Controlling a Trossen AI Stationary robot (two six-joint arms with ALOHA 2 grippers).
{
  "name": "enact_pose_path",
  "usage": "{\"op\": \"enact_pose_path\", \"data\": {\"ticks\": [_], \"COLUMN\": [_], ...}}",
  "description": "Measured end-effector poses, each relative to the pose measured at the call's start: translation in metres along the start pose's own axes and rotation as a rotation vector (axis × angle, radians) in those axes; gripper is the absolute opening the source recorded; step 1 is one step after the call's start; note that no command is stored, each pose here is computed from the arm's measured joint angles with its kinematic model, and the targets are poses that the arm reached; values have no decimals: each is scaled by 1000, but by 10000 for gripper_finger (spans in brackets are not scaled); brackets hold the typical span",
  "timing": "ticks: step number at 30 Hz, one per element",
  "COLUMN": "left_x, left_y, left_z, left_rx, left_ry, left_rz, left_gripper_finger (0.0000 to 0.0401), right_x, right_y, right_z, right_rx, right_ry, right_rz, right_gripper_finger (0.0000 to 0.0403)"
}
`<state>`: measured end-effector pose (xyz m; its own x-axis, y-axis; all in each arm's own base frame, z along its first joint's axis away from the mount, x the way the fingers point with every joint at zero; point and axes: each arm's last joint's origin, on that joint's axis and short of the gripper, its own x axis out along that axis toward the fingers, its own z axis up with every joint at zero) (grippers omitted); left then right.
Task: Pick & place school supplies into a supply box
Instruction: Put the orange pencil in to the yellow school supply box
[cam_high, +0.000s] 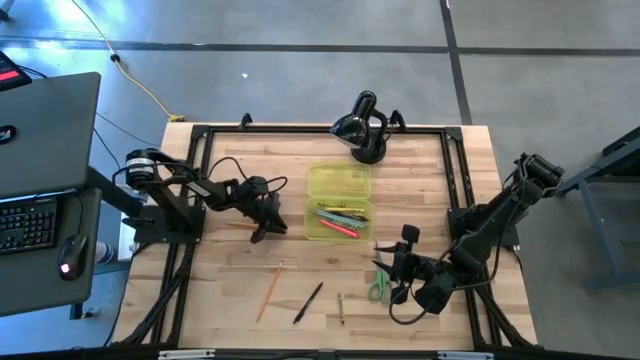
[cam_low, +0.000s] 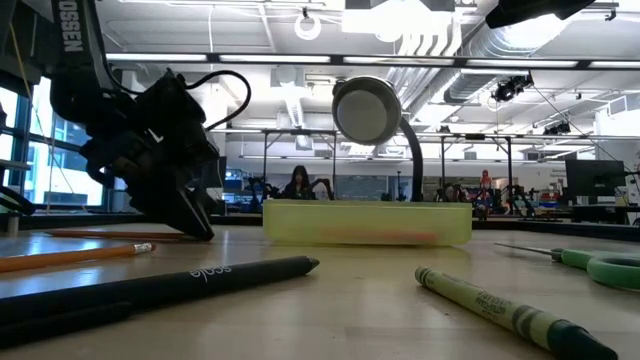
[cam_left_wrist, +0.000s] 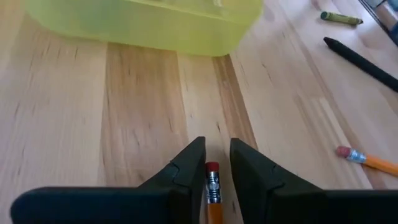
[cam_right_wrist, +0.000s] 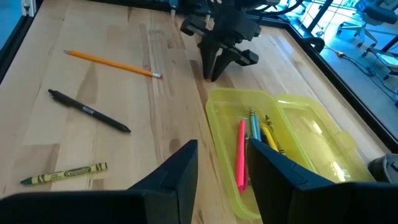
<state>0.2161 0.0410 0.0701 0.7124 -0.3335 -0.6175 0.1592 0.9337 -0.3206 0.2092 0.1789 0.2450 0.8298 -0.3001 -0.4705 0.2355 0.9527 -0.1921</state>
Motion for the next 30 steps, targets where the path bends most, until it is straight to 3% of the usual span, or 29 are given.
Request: {"op": "enact_pose_path", "data": {"ticks": [5,9,13,19,24,30], "left_x": [4,8,8,8,8,7], "left_y": [-7,-14,-14,-14,-14,-15], "left_z": [-1,1,2,7,15,20], "left_rx": [113,206,206,233,272,290], "left_ry": [33,29,8,-52,-139,-181], "left_rz": [55,94,98,105,98,92], "left_gripper_finger": [104,55,13,30,10,22], "right_x": [0,0,0,0,0,0], "right_y": [1,1,0,1,1,1], "right_z": [1,1,1,1,1,1], "right_rx": [9,7,2,3,4,3], "right_ry": [-4,-6,-8,-9,-9,-9], "right_rz": [5,3,1,1,2,2], "right_gripper_finger": [117,117,117,117,117,117]}}
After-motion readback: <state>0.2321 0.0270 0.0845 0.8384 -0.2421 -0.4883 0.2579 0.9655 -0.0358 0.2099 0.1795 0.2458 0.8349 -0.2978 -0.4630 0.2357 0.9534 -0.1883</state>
